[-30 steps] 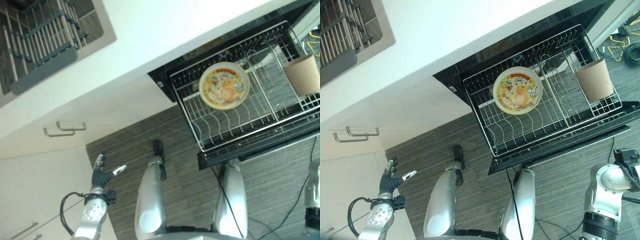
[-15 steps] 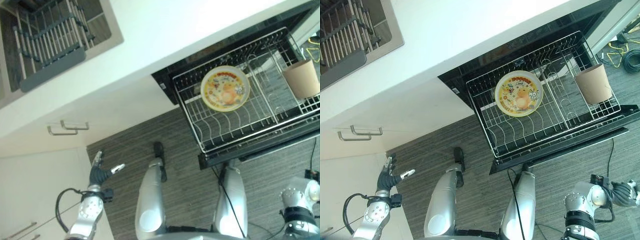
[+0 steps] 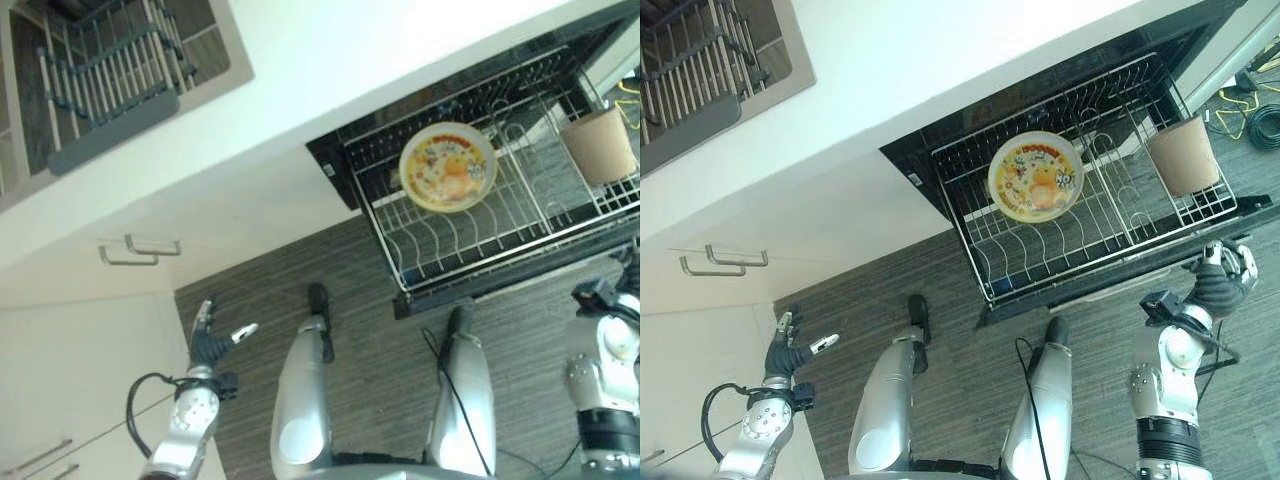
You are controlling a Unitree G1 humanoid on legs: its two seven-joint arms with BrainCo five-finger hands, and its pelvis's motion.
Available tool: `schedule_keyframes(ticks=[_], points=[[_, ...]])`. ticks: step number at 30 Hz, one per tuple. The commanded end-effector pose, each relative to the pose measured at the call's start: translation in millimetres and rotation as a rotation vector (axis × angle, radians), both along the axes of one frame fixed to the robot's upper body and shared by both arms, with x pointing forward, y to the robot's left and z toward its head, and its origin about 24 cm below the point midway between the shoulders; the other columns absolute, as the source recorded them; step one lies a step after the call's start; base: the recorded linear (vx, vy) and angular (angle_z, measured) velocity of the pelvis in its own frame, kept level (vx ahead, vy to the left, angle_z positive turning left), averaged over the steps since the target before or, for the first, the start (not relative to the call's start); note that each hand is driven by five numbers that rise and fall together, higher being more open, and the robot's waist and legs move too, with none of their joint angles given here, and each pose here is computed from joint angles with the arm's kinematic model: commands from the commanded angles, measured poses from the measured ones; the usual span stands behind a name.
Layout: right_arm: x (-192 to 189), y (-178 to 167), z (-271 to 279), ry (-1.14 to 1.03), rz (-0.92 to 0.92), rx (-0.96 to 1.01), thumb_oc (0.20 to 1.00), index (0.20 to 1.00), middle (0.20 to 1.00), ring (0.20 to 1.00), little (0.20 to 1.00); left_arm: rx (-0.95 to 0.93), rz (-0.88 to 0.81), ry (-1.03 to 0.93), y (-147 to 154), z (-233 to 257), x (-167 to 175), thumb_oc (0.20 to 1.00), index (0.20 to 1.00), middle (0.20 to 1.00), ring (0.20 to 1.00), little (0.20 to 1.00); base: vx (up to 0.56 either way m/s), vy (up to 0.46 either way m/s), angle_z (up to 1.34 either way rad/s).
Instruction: Place the dishes in the dishwasher.
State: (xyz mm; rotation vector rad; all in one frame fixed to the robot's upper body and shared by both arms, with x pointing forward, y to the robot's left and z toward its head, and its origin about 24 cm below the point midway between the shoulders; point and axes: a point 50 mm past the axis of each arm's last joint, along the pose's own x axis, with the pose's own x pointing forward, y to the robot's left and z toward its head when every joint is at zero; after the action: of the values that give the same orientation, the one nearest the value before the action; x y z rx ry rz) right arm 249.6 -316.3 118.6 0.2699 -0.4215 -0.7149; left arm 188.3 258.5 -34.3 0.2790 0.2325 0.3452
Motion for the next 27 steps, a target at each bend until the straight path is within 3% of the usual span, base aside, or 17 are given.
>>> schedule_keyframes(ticks=[1,11,19,21,23,27], points=[[17,10,54,-0.149,0.143,-0.189,0.200,0.200,0.200,0.200,0.200,0.064,0.017,0.035,26,3,-11,1.000,1.000,1.000,1.000,1.000,0.05,-0.026,0.09],[51,15,98,-0.072,0.312,-0.384,0.200,0.200,0.200,0.200,0.200,0.084,-0.032,0.128,28,-4,-15,1.000,1.000,1.000,1.000,1.000,0.04,-0.041,0.13],[89,-2,162,0.028,0.214,-0.565,0.200,0.200,0.200,0.200,0.200,0.070,-0.070,0.219,33,-11,-28,1.000,1.000,1.000,1.000,1.000,0.05,-0.019,0.19],[80,-12,171,-0.089,0.108,-0.465,0.200,0.200,0.200,0.200,0.200,0.042,-0.078,0.258,27,-23,-43,1.000,1.000,1.000,1.000,1.000,0.15,0.167,0.31],[54,2,182,-0.212,0.017,-0.564,0.200,0.200,0.200,0.200,0.200,0.006,-0.101,0.272,13,-33,-54,1.000,1.000,1.000,1.000,1.000,0.09,0.264,0.04],[23,14,173,-0.320,-0.074,-0.549,0.200,0.200,0.200,0.200,0.200,-0.039,-0.058,0.263,8,-30,-47,1.000,1.000,1.000,1.000,1.000,0.01,0.154,-0.10]])
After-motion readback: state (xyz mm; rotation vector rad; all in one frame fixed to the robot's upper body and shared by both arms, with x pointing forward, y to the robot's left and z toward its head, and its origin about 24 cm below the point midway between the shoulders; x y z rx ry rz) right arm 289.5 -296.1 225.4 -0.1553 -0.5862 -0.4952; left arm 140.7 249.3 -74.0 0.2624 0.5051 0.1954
